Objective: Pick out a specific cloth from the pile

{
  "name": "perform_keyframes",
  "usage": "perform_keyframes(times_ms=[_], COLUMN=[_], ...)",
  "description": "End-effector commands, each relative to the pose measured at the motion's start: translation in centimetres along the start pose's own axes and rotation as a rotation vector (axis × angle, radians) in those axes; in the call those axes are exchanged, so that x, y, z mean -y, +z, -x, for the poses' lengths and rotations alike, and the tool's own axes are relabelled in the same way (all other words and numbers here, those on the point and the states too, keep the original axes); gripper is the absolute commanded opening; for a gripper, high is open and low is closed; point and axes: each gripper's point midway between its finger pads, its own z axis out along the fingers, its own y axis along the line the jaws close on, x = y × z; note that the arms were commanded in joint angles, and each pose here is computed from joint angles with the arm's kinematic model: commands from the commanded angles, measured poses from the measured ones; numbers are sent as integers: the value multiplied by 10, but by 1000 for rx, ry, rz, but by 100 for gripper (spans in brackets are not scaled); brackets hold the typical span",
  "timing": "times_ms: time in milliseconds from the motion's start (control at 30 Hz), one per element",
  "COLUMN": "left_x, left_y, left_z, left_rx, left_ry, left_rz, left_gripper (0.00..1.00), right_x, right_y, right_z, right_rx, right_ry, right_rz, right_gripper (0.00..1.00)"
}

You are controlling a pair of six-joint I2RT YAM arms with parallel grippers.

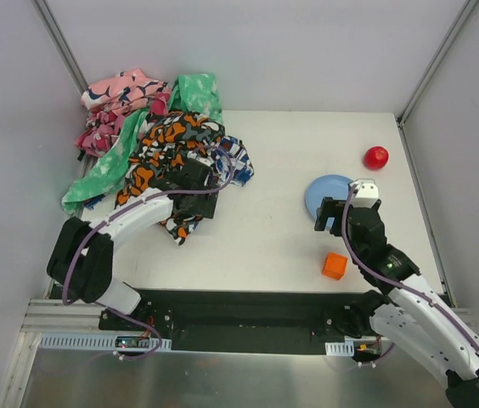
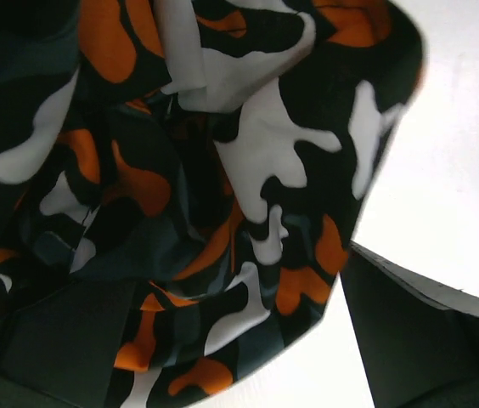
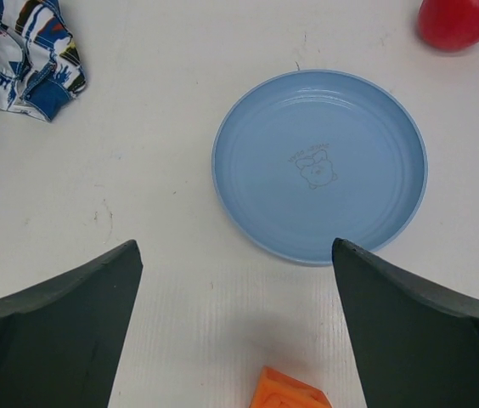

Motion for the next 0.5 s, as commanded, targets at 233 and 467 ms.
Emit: perform_keyframes(times_ms=[233, 467], left_x=[-44, -52], left_y=[47, 75], left_z=[-15, -25], left_rx=[-187, -282], left_ry=[8, -33], left_rz=[349, 423], left_gripper=[99, 65], right_x=[-5, -1], right_y=[11, 9], right_z=[-1, 3], right_rx=[3, 34], right_ry=[-48, -38], right_rz=[6, -4], right_gripper=[96, 96])
